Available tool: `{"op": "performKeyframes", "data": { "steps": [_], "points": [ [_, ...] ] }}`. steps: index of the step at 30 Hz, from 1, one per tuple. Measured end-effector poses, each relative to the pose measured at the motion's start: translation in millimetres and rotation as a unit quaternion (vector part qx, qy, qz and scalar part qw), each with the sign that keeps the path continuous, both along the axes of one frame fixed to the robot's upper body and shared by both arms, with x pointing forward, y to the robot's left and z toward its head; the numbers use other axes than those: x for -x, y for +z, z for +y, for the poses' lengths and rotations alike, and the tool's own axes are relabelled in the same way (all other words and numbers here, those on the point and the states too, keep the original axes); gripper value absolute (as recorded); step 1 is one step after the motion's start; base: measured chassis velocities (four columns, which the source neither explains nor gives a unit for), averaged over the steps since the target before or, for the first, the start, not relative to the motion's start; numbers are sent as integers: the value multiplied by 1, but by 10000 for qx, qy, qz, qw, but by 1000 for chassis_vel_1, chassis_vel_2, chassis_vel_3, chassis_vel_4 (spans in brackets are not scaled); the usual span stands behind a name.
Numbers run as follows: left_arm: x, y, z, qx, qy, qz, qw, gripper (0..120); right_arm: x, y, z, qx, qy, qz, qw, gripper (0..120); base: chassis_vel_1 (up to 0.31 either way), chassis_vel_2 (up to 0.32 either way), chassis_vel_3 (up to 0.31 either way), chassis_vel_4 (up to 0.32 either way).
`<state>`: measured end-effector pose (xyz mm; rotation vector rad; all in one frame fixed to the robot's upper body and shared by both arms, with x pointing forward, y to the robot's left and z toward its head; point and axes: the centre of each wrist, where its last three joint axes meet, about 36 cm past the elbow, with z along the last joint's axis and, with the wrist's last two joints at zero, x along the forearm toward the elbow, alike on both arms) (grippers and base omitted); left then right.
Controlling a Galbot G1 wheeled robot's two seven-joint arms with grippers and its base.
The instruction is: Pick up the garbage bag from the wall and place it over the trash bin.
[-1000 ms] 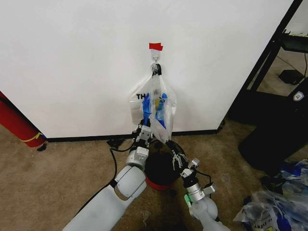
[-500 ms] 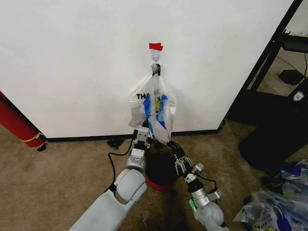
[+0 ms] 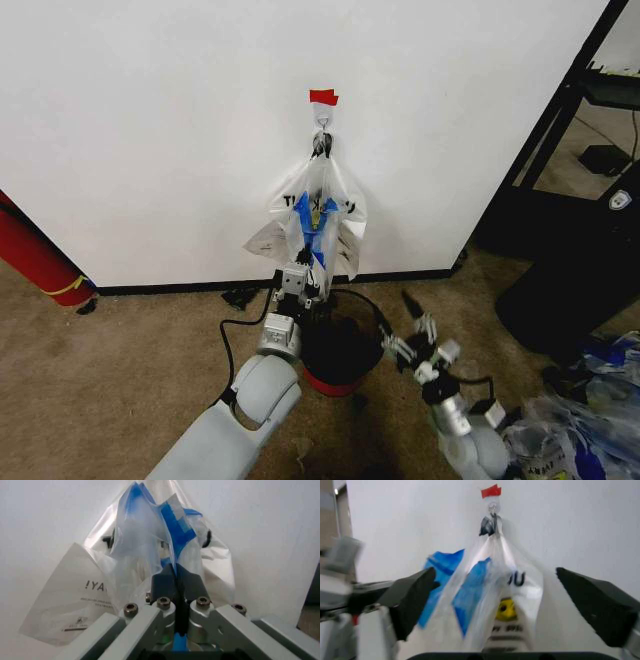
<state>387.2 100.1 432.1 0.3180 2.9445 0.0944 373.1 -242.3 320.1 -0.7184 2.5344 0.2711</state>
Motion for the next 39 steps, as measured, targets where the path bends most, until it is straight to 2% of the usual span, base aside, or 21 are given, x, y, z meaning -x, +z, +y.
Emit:
{"op": "performKeyframes", "data": {
  "steps": [3,5,6,9,13,14,16,18,20,29,33,35,36,39],
  "points": [
    [0,-2,-2,6,-3,24,10000,0,-28,8,-1,482,-110,-137,9987,98,0,0,0,0],
    [0,-3,-2,3,1,39,10000,0,-51,14,-4,1007,-53,-281,9945,100,0,0,0,0],
    [0,-3,-2,3,1,39,10000,0,-51,14,-4,1007,-53,-281,9945,100,0,0,0,0],
    [0,-4,-1,-7,4,40,10000,0,-72,18,-9,1590,102,-374,9865,100,0,0,0,0],
    [-2,-4,0,-27,4,27,10000,0,-94,25,-14,2608,351,-535,9633,100,0,0,0,0],
    [-2,-4,0,-27,4,27,10000,0,-94,25,-14,2608,351,-535,9633,100,0,0,0,0],
    [-3,-4,0,-29,6,19,10000,0,-103,28,-15,2970,328,-646,9521,100,0,0,0,0],
    [-5,-4,-1,-21,4,17,10000,0,-115,35,-14,3439,166,-865,9349,100,0,0,0,0],
    [-5,-5,-2,-18,2,19,10000,0,-124,40,-12,3674,31,-1022,9244,100,0,0,0,0],
    [-5,-6,-2,-23,-1,33,10000,0,-144,53,1,4030,-99,-1452,9036,100,0,0,0,0],
    [-5,-6,-2,-17,3,39,10000,0,-154,56,9,4478,-35,-1700,8778,100,0,0,0,0],
    [-3,-7,-3,-7,8,55,10000,0,-159,55,12,4822,-58,-1807,8572,100,0,0,0,0],
    [-3,-7,-3,-7,8,55,10000,0,-159,55,12,4822,-58,-1807,8572,100,0,0,0,0],
    [0,-8,-3,9,15,67,10000,0,-165,55,16,5081,-260,-1978,8379,100,0,0,0,0]
  ]
}}
